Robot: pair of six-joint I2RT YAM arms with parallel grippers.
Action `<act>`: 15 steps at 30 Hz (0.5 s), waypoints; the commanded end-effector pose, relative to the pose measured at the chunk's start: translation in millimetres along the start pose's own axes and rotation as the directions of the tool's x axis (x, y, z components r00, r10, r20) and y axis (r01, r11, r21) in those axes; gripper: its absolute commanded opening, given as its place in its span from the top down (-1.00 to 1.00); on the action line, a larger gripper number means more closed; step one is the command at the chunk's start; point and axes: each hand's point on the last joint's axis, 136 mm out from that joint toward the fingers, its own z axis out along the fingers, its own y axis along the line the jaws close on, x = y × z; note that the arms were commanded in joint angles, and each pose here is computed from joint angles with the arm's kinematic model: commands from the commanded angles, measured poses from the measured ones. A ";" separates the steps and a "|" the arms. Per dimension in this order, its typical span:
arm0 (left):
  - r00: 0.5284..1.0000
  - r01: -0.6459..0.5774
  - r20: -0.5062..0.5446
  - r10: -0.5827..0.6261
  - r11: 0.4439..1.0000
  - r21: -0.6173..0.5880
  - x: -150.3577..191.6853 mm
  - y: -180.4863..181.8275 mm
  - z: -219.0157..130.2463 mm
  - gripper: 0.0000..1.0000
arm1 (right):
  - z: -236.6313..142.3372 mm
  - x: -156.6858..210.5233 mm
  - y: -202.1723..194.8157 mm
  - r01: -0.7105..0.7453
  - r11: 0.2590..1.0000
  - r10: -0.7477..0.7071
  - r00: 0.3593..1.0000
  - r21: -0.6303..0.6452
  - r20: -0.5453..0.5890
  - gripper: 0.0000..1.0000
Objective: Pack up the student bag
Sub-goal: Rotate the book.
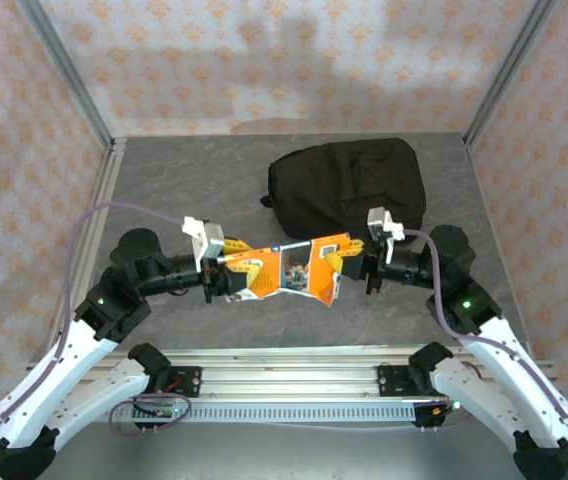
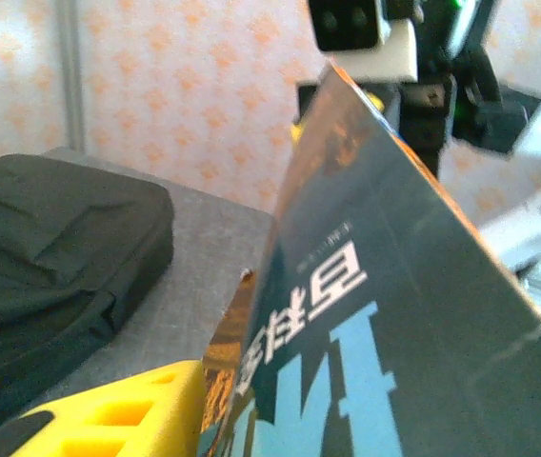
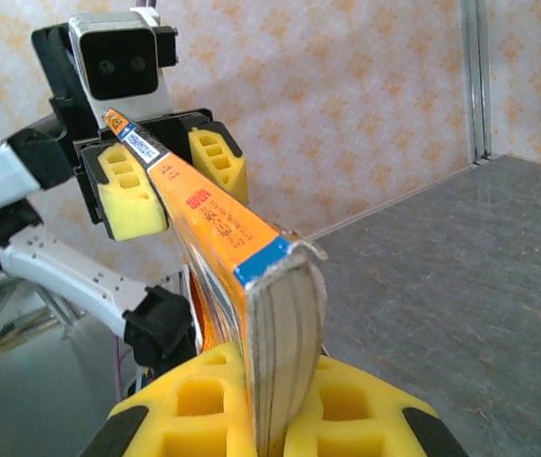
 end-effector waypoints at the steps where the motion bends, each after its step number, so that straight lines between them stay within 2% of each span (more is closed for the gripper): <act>1: 0.984 -0.173 -0.028 0.176 0.981 0.081 15.3 -21.0 -3.1 0.21 | -10.9 3.2 20.1 0.114 0.993 -0.117 0.991 -0.042 -0.062 1.00; 7: 0.976 -0.211 -0.038 0.214 0.974 0.078 17.2 -21.4 -5.3 0.39 | -11.3 0.2 15.1 0.136 0.991 -0.137 0.988 -0.008 -0.066 1.00; 15: 0.982 -0.185 0.032 0.185 0.983 -0.010 16.1 -9.3 -6.5 0.32 | -14.8 -21.6 11.2 0.137 0.989 -0.139 0.990 0.055 0.032 1.00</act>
